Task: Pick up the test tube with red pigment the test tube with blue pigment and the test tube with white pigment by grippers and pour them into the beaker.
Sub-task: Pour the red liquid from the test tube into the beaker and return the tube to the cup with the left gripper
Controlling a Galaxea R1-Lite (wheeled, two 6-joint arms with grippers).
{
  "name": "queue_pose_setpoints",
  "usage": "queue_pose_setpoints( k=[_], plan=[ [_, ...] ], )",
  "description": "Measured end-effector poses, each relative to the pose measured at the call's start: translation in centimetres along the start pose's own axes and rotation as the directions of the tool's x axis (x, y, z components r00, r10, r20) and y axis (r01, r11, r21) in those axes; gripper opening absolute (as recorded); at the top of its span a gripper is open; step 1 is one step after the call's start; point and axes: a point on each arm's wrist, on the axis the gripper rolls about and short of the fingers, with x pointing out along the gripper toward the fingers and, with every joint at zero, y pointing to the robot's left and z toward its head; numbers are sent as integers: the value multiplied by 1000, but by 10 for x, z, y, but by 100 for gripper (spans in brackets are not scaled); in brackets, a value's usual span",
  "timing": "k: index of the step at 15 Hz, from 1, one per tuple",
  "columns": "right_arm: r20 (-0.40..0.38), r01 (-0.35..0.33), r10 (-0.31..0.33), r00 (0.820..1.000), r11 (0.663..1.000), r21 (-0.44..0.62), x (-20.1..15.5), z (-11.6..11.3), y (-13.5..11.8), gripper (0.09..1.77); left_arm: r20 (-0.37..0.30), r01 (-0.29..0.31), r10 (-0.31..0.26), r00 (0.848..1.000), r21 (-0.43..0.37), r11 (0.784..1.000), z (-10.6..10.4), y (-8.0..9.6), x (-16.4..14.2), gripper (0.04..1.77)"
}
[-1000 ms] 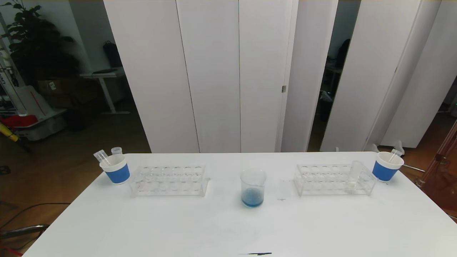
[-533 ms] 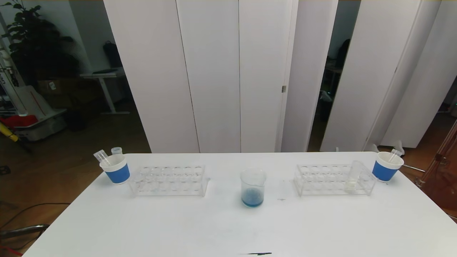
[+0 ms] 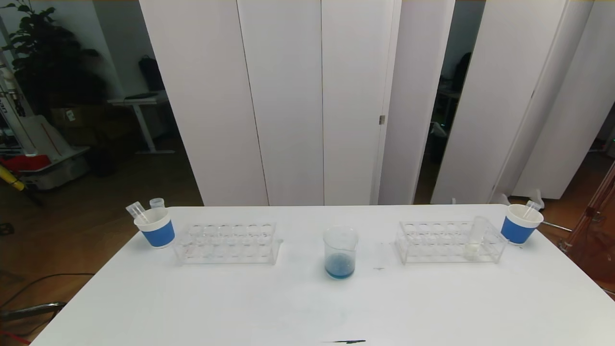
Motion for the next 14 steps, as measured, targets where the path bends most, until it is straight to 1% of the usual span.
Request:
queue_pose_setpoints(
  k=[14],
  plan=[
    [0, 3, -3, 1000, 1000, 1, 0, 0, 0, 175, -1, 0, 0, 1000, 0, 1000, 0, 0, 0, 173]
  ],
)
